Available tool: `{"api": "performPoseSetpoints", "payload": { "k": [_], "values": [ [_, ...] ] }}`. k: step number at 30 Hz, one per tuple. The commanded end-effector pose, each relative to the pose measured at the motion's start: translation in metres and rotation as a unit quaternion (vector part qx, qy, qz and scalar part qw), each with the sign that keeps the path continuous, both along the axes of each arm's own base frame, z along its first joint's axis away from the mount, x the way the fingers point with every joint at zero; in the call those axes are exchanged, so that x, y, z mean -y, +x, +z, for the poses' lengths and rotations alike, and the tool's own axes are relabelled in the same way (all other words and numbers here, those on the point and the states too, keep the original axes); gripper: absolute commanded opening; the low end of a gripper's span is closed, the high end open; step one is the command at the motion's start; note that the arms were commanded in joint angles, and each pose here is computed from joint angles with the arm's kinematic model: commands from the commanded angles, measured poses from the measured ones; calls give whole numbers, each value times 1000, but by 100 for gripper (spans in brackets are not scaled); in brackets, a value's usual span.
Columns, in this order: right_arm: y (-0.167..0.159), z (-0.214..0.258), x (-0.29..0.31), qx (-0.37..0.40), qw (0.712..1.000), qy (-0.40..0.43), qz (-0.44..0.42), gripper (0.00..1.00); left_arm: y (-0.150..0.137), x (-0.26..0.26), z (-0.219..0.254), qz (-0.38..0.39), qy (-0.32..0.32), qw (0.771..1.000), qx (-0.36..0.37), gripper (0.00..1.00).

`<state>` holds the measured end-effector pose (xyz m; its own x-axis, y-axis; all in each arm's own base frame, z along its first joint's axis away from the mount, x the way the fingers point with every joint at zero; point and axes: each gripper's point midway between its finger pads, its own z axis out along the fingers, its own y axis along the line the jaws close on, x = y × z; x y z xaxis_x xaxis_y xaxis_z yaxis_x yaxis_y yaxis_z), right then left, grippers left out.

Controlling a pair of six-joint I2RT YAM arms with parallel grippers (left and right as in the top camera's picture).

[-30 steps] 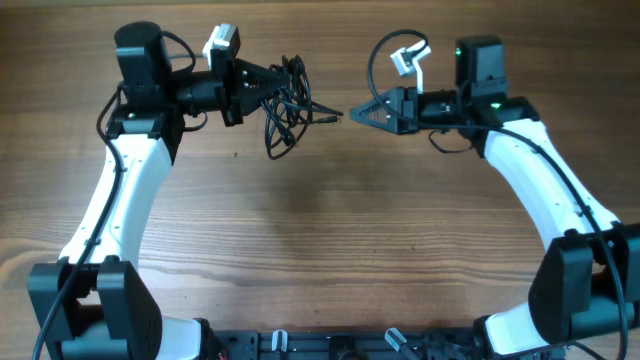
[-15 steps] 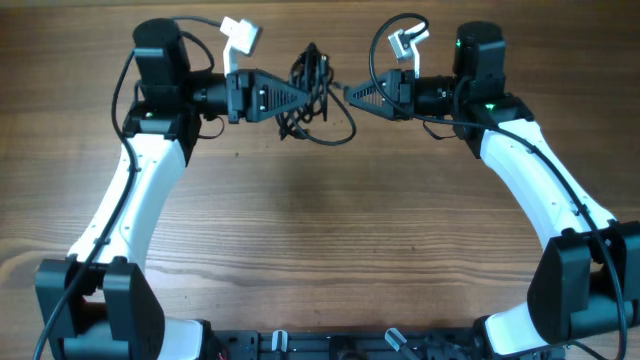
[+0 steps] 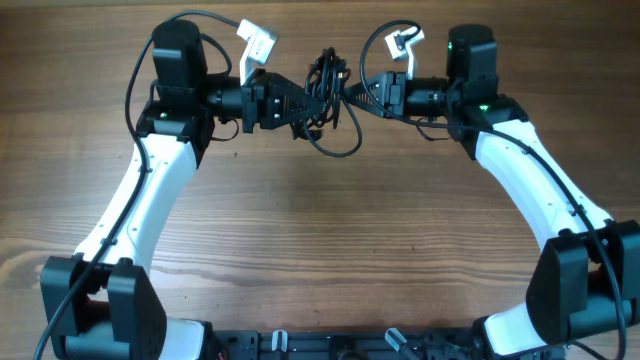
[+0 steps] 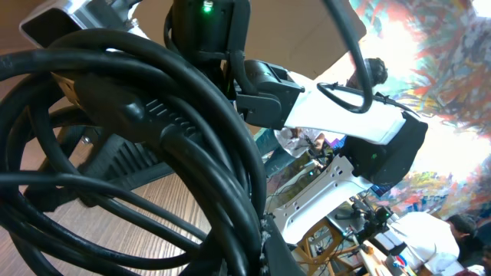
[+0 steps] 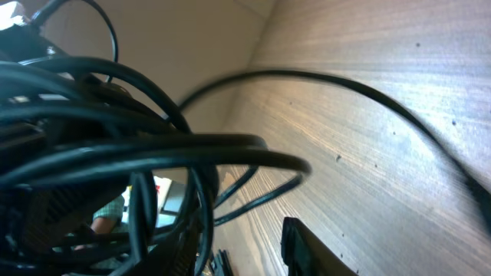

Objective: Untangle cables

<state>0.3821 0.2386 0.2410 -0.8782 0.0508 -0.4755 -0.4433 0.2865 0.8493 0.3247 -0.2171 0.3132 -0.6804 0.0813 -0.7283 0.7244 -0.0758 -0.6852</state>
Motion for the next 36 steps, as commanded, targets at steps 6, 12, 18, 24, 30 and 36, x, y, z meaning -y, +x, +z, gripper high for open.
{"api": "performPoseSetpoints", "payload": {
  "k": [6,12,18,24,30,36],
  "values": [
    [13,14,31,29,999,33,5,50,-6,0,4,-16,-5,1000,5,4],
    [-9,12,11,52,996,37,60,50,-6,0,4,-15,-5,1000,5,4],
    [-20,3,1,46,996,25,77,49,-5,-1,4,-12,-5,1000,5,4],
    [-25,1,-2,42,995,25,85,48,-5,-1,4,-12,-5,1000,5,4],
    [-31,-6,-16,46,995,8,92,40,-5,-1,4,-12,-5,1000,5,4],
    [-27,-3,-14,51,995,11,86,8,-5,-1,4,-12,-5,1000,5,4]
  ]
}}
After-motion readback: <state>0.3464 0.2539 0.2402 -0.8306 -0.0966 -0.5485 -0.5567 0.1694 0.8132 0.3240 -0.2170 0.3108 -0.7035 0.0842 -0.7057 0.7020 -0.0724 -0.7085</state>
